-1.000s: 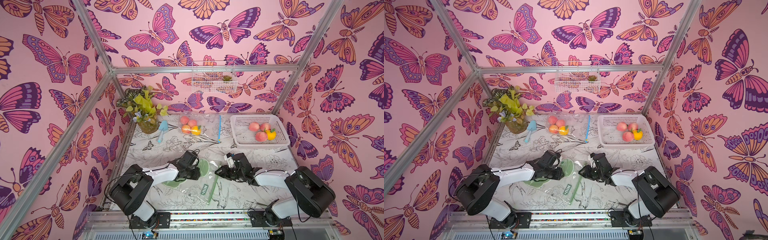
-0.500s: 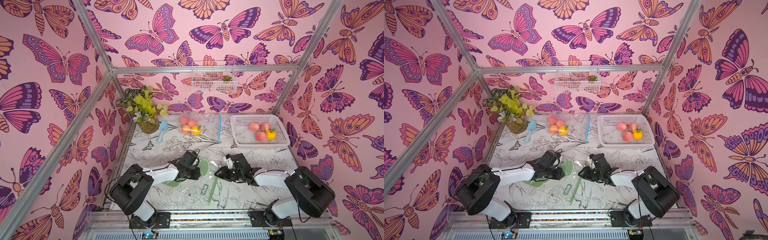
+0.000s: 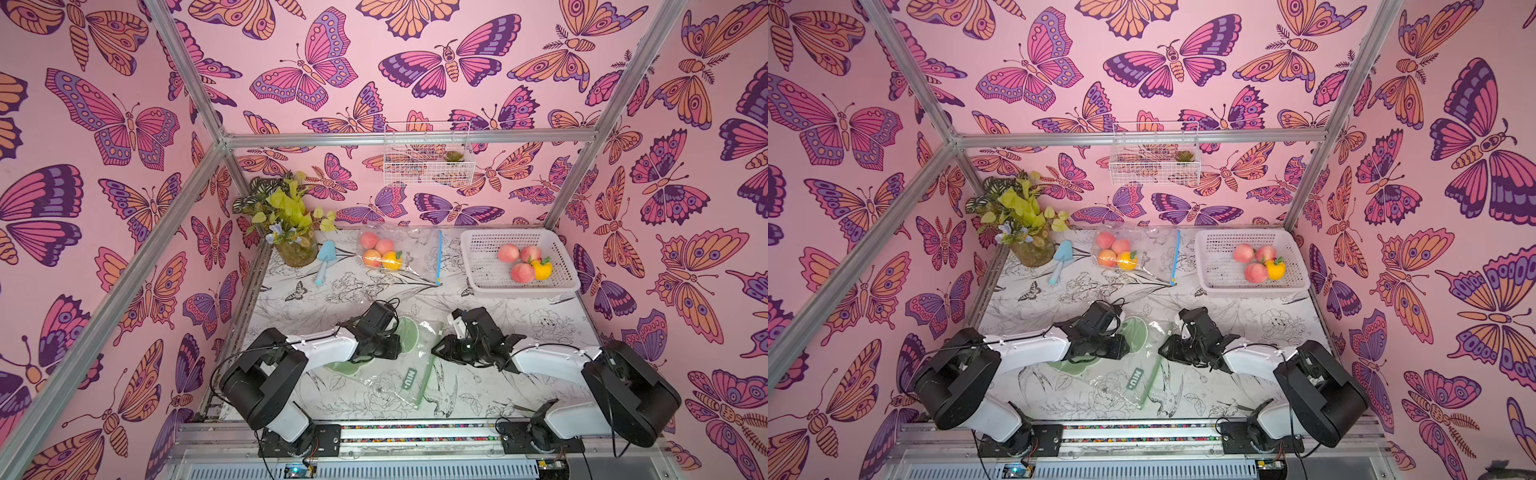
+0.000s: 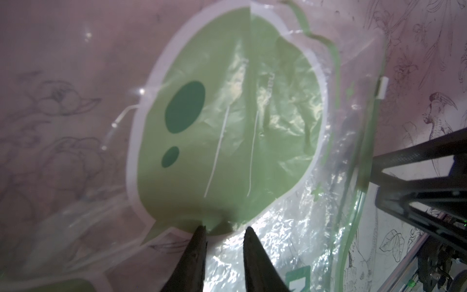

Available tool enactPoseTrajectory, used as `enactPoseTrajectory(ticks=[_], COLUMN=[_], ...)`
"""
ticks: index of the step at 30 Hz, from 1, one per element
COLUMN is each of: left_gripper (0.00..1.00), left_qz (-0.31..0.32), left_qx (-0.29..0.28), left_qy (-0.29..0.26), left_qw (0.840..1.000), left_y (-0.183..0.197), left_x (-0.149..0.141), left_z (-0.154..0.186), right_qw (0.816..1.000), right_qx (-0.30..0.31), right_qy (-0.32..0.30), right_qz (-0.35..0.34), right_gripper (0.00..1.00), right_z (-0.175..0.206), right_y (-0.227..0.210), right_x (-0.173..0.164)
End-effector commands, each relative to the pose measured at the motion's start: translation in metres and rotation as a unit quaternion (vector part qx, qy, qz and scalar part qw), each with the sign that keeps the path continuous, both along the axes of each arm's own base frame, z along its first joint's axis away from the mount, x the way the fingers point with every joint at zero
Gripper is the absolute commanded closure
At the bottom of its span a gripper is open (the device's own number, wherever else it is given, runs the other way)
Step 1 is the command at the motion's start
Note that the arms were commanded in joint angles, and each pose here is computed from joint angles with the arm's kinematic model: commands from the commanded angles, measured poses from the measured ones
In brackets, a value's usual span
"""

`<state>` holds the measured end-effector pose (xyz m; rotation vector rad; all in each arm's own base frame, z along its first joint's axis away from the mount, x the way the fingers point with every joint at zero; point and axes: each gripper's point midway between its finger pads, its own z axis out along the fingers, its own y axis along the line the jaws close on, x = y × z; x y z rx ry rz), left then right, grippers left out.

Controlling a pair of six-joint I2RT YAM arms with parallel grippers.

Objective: Place the peach in a zip-top bag and seal the zipper
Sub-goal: Open the zipper of the food storage bag at the center of the board.

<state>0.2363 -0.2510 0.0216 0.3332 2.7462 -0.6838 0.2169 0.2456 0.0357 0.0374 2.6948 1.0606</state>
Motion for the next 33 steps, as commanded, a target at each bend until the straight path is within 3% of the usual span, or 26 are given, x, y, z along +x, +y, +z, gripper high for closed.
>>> enactPoseTrajectory(ticks=[1, 7, 22, 24, 28, 33], left_gripper=[0.71, 0.71, 0.71, 0.71, 0.7, 0.65], left_qz=[0.006, 0.006, -0.006, -0.01, -0.02, -0.031], left_qx=[0.056, 0.057, 0.052, 0.051, 0.041, 0.028], left_qy=[0.043, 0.042, 0.042, 0.043, 0.031, -0.009], left_qw=[0.997, 0.997, 0.998, 0.998, 0.998, 0.999], left_y=[0.022, 0.023, 0.019, 0.018, 0.013, 0.008], left_x=[-0.021, -0.021, -0.021, -0.022, -0.021, -0.018], left_z=[-0.03, -0.029, -0.028, -0.028, -0.019, 0.014], right_qw=[1.0, 0.999, 0.998, 0.997, 0.995, 0.995], right_qx=[0.021, 0.031, 0.064, 0.079, 0.094, 0.092], right_qy=[-0.009, -0.008, -0.017, -0.02, -0.015, -0.028], right_qz=[0.011, 0.013, 0.001, 0.002, -0.004, -0.023], right_gripper=[0.67, 0.74, 0.72, 0.76, 0.94, 1.0], right_z=[0.009, 0.009, 0.006, 0.01, 0.009, 0.028], right_y=[0.013, 0.02, 0.034, 0.039, 0.042, 0.044], right_x=[0.004, 0.006, 0.021, 0.023, 0.022, 0.022])
